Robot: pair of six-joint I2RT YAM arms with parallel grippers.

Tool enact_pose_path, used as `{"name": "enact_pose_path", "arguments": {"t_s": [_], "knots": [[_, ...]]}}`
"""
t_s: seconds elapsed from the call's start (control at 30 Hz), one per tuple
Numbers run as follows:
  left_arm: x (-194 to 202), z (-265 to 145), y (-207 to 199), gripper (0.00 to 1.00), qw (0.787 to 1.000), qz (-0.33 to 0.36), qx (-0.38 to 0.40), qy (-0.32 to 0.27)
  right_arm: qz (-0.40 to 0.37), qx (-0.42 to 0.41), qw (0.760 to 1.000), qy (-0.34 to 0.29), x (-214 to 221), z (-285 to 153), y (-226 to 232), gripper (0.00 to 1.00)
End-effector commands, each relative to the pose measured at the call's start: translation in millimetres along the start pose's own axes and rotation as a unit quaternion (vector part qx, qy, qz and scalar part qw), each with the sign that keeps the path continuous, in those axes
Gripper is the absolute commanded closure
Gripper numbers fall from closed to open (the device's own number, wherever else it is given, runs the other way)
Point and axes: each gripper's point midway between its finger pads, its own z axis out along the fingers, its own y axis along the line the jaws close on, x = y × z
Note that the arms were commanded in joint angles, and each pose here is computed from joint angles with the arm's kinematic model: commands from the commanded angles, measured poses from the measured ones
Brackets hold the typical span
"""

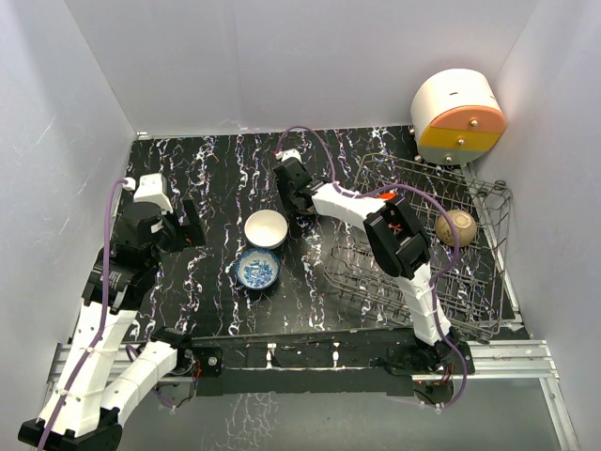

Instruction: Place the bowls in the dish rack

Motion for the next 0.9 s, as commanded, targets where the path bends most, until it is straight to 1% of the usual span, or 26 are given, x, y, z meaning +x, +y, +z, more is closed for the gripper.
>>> {"name": "enact_pose_path", "arguments": {"t_s": [0.0,0.13,0.2,0.3,0.37,0.43,0.5,0.57,0.67,0.7,0.73,0.77,0.8,0.87], "knots": [[1.5,-3.0,3.6,0.03,1.0,0.008,-0.007,0.002,0.006,0.006,1.0,-0.03,-19.8,0.8,-0.6,0.61],[2.0,-4.4,5.1,0.03,1.0,0.01,-0.009,0.002,0.004,0.014,0.999,-0.031,-18.2,0.3,-4.1,0.68],[0.5,-5.7,6.0,0.03,1.0,0.01,-0.011,-0.001,0.002,0.021,0.999,-0.035,-20.5,-2.2,-7.3,0.78],[-0.5,-6.6,6.1,0.03,1.0,0.009,-0.01,-0.004,0.0,0.009,0.998,-0.056,-30.6,-12.5,-5.8,0.89],[-0.4,-6.6,6.1,0.03,1.0,0.009,-0.01,-0.004,0.003,-0.011,0.997,-0.077,-41.8,-23.1,-1.2,0.92],[-1.0,-6.6,5.7,0.03,1.0,0.008,-0.01,-0.004,0.01,-0.042,0.994,-0.096,-52.8,-37.2,6.7,0.92],[-1.7,-7.0,5.3,0.03,1.0,0.007,-0.009,-0.005,0.016,-0.093,0.988,-0.122,-66.8,-56.9,19.6,0.92],[-2.5,-7.0,5.0,0.03,1.0,0.006,-0.009,-0.006,0.032,-0.15,0.977,-0.15,-82.7,-81.9,30.3,0.92],[-3.7,-8.1,4.7,0.03,1.0,0.006,-0.007,-0.008,0.07,-0.233,0.948,-0.206,-107.1,-129.8,32.4,0.92],[-3.3,-8.4,4.9,0.03,1.0,0.006,-0.008,-0.007,0.085,-0.255,0.938,-0.219,-110.9,-143.2,28.7,0.92],[-3.8,-9.2,5.0,0.03,1.0,0.005,-0.007,-0.009,0.097,-0.283,0.923,-0.243,-120.9,-166.4,23.5,0.92],[-3.4,-9.4,5.1,0.03,1.0,0.005,-0.007,-0.01,0.111,-0.306,0.911,-0.255,-121.2,-179.6,17.3,0.92],[-2.9,-9.7,5.4,0.03,1.0,0.005,-0.006,-0.01,0.117,-0.335,0.895,-0.271,-125.9,-201.9,12.2,0.92],[-2.1,-9.6,5.8,0.03,1.0,0.006,-0.007,-0.011,0.131,-0.361,0.876,-0.291,-130.4,-228.1,-2.3,0.92]]}}
